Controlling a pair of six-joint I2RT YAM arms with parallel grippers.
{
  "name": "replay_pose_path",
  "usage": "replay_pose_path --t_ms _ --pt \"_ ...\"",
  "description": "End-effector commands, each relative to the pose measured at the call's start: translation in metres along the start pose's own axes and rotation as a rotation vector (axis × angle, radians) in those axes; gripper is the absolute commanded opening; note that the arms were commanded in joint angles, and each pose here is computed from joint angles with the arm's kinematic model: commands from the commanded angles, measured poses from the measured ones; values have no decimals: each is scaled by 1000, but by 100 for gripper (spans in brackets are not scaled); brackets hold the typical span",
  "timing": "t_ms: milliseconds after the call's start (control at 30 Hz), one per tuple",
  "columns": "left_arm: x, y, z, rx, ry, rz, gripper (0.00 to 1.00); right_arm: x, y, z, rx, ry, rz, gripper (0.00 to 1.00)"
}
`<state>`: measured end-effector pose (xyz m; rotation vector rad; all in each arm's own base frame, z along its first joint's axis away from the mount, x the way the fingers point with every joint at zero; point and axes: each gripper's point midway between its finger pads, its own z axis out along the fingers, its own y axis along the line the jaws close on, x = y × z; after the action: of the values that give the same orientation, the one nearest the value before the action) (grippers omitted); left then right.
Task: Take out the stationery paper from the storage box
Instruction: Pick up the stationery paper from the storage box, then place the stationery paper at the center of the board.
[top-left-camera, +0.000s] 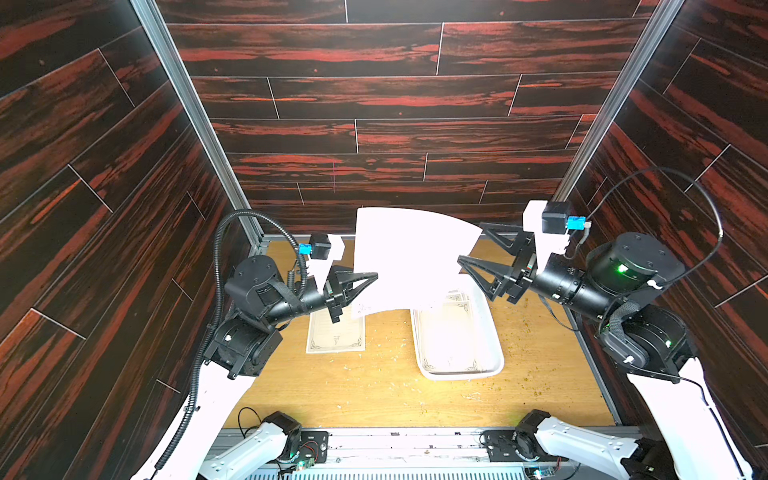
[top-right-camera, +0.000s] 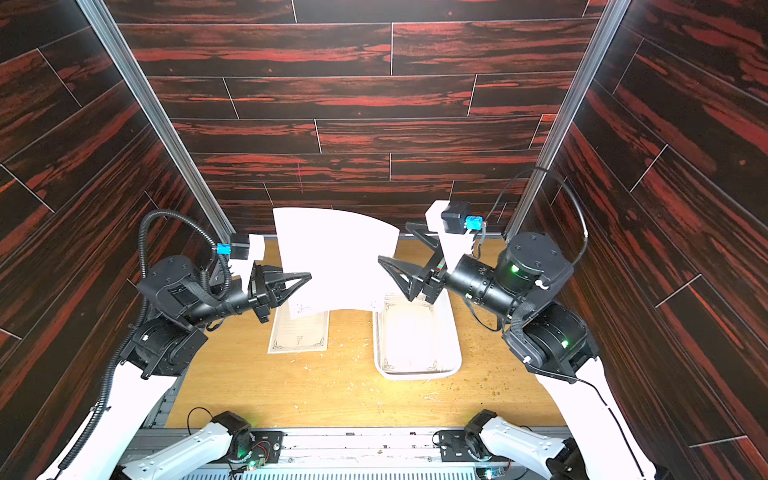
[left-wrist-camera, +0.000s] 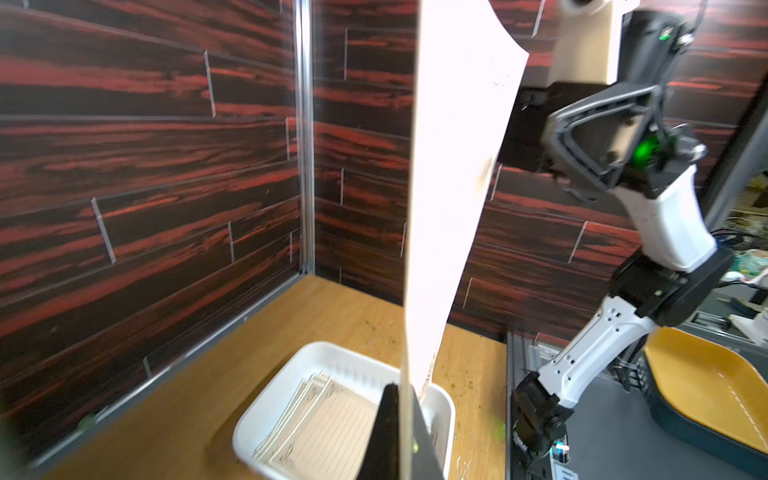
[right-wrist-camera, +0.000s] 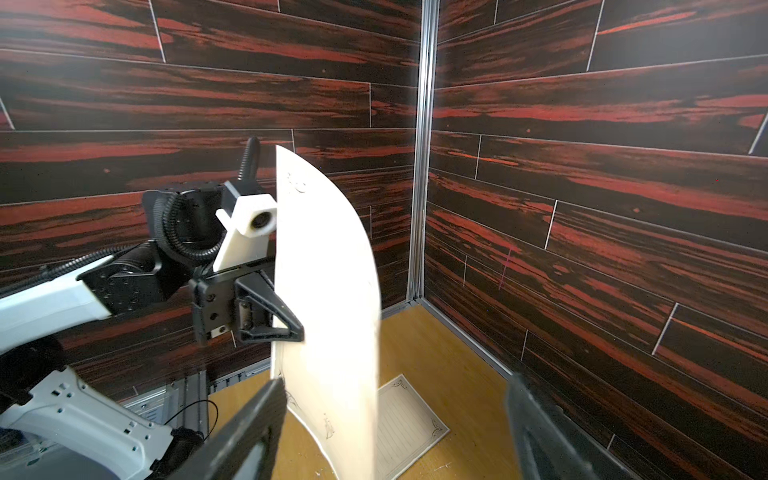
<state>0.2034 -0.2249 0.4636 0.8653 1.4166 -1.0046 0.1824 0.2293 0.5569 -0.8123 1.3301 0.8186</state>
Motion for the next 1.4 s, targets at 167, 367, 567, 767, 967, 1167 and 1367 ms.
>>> replay_pose_path --t_ms 167,367,567,767,967,1167,1367 --pt "33 34 -2 -113 111 -63 0 -7 1 1 -3 -22 -40 83" --pt "64 60 -3 -148 187 -170 0 -7 -3 2 15 -21 -46 81" --pt "98 91 -8 -201 273 -298 0 0 -6 4 32 -1 -46 79" --pt "127 110 -15 -242 347 -359 0 8 -10 10 38 27 -44 78" --pt "154 129 -24 -306 405 -429 0 13 -11 13 38 54 -38 76" --pt "177 153 -36 -346 441 -552 0 19 -11 15 33 75 -32 76" --pt "210 174 -35 -299 484 -753 0 25 -12 17 29 98 -24 75"
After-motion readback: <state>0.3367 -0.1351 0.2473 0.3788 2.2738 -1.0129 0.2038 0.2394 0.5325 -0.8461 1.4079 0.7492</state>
